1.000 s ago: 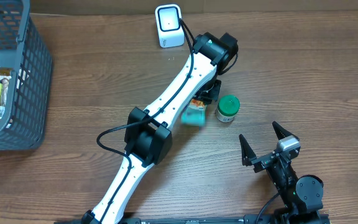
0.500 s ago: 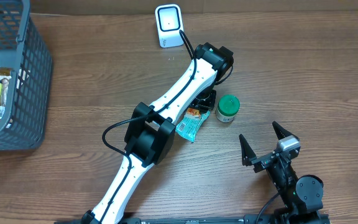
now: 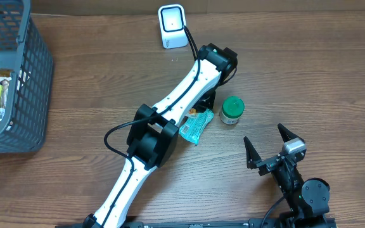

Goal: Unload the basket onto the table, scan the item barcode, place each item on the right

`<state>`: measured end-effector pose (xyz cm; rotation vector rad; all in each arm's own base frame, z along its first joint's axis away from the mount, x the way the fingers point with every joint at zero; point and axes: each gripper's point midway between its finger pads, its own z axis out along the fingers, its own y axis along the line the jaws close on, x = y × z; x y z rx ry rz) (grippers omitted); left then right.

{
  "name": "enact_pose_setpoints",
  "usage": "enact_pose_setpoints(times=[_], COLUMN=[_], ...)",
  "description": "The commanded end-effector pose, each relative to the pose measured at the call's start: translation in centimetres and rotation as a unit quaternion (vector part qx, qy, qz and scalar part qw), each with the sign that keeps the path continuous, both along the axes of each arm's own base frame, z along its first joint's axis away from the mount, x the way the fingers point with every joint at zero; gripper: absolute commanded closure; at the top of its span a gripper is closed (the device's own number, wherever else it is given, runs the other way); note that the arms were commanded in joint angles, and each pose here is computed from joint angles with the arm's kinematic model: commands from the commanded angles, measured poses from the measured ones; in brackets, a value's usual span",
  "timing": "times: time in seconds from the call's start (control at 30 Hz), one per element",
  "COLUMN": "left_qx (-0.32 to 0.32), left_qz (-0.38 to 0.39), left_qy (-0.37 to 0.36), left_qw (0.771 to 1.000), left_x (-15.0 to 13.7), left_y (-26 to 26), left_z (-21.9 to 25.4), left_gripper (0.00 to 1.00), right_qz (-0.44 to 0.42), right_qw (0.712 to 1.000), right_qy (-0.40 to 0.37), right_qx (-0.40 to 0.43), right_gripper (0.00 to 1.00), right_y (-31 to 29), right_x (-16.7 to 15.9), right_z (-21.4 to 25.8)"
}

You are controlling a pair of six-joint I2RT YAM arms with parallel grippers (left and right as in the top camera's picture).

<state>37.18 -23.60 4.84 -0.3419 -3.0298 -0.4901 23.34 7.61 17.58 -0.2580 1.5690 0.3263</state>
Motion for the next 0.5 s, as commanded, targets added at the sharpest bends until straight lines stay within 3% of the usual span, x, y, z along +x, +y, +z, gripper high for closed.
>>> enact_pose_setpoints(times=[0.0,0.2,0.47], left_qx=[0.026,0.037,0.051], left_qz=[-0.001,0.009,0.012], left_qy=[-0.013,0.002,0.053], left_qw=[1.0,0.999,0.997], left_x=[1.0,0.8,-1.5], left_y=[1.8,3.0,3.8], left_z=[0.6,-0.5,-3.1], left_gripper=[0.7,0.71,0.71], right_qz=[-0.004,-0.004,-0.004], right_qw=[1.0,1.0,1.0], right_qy=[0.001,0.001,0.001], right_qx=[0.002,0.002,0.002], right_gripper=[0.0,0.0,0.0], right_y=[-0.1,-0.1,-0.1], right_x=[0.1,0.1,0.1], right_z=[-0.3,-0.3,-0.3])
